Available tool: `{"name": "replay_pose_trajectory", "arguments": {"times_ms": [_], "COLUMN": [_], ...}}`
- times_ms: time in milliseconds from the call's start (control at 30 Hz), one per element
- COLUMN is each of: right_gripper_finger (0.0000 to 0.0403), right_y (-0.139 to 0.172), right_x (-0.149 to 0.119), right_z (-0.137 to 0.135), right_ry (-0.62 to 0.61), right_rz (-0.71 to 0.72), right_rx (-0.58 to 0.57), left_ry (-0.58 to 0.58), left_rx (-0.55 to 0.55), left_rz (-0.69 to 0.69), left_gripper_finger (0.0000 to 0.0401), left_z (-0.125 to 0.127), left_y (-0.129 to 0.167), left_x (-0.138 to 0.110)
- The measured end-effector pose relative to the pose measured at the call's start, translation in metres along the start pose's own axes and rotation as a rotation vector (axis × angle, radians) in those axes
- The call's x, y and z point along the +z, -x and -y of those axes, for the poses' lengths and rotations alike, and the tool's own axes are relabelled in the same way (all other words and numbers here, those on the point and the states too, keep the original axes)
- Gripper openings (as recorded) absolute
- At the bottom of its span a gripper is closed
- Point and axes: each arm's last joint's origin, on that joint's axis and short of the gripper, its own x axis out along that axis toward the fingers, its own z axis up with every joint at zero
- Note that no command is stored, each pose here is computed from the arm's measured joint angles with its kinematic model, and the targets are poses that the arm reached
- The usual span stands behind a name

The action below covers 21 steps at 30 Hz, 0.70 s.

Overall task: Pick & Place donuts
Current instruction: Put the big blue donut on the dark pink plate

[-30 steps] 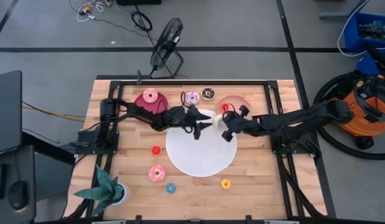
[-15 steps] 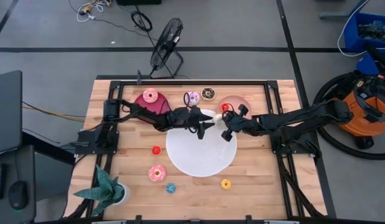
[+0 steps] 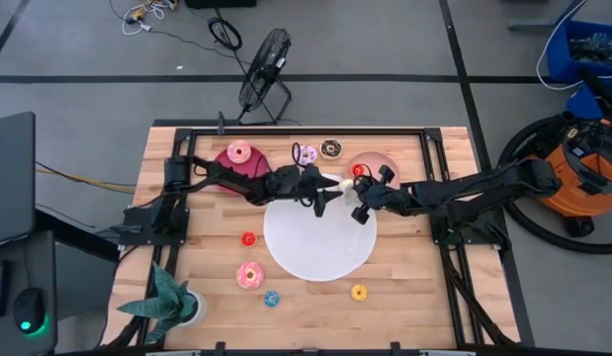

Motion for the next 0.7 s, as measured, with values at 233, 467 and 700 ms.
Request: {"name": "replay_pose_trajectory", "arguments": {"times_ms": [233,467,700], "right_gripper_finger": [0.0002,0.0017,0.0102], "right_y": [0.0,0.0,0.0], "right_x": [0.0,0.0,-0.004], "right_z": [0.0,0.0,0.001], "right_ry": [0.001,0.003,0.026], "right_rz": [-0.002,-0.005,-0.038], "right_rx": [0.0,0.006,-0.005], "left_ry": [-0.064,-0.137,-0.184], "left_rx": [0.008,-0.004,0.104], "left_rz": [-0.03,-0.052,-0.229], "left_gripper_finger": [0.0091,0.0013,0.0008], "left_z": [0.001,0.001,0.006], "left_y": [-0.005,-0.005,0.011], "left_x": [0.004,0.002,0.016]}}
